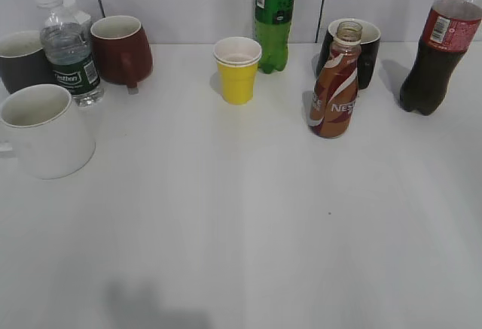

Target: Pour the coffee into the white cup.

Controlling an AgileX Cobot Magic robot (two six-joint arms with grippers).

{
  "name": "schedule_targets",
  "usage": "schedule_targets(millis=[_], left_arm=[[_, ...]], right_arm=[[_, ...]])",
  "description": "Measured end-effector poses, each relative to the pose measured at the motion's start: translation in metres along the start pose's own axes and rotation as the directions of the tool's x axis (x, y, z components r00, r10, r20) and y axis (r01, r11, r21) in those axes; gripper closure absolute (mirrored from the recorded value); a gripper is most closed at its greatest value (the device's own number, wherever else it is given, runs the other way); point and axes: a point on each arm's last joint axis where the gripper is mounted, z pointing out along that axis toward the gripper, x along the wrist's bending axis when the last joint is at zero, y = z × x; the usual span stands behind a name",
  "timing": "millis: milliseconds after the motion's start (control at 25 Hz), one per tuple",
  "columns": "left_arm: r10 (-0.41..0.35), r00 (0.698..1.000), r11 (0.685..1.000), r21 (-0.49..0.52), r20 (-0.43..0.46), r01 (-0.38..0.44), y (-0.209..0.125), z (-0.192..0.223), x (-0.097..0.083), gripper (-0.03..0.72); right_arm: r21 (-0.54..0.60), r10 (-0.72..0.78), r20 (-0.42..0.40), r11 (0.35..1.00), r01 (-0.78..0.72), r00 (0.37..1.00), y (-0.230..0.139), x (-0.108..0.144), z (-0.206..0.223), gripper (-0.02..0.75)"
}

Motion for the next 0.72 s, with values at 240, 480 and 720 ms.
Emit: schedule_targets(millis=[240,480,720], left_arm=[[0.003,1.0,1.0,0.0,0.001,-0.003,0.0,0.0,-0.0001,0.442],[0.002,1.0,1.0,0.0,0.002,-0.002,0.0,0.0,-0.0002,0.442],[0.009,1.0,1.0,-0.006,-0.01,-0.009,0.0006,-0.0003,0.0009,0.442]], right_arm=[[0.0,0.0,0.0,1.0,0.0,1.0,0.0,0.0,0.0,0.167],[0.0,0.0,0.0,1.0,0.0,1.0,0.0,0.0,0.0,0.167],[0.0,0.0,0.0,1.0,0.0,1.0,0.0,0.0,0.0,0.167]])
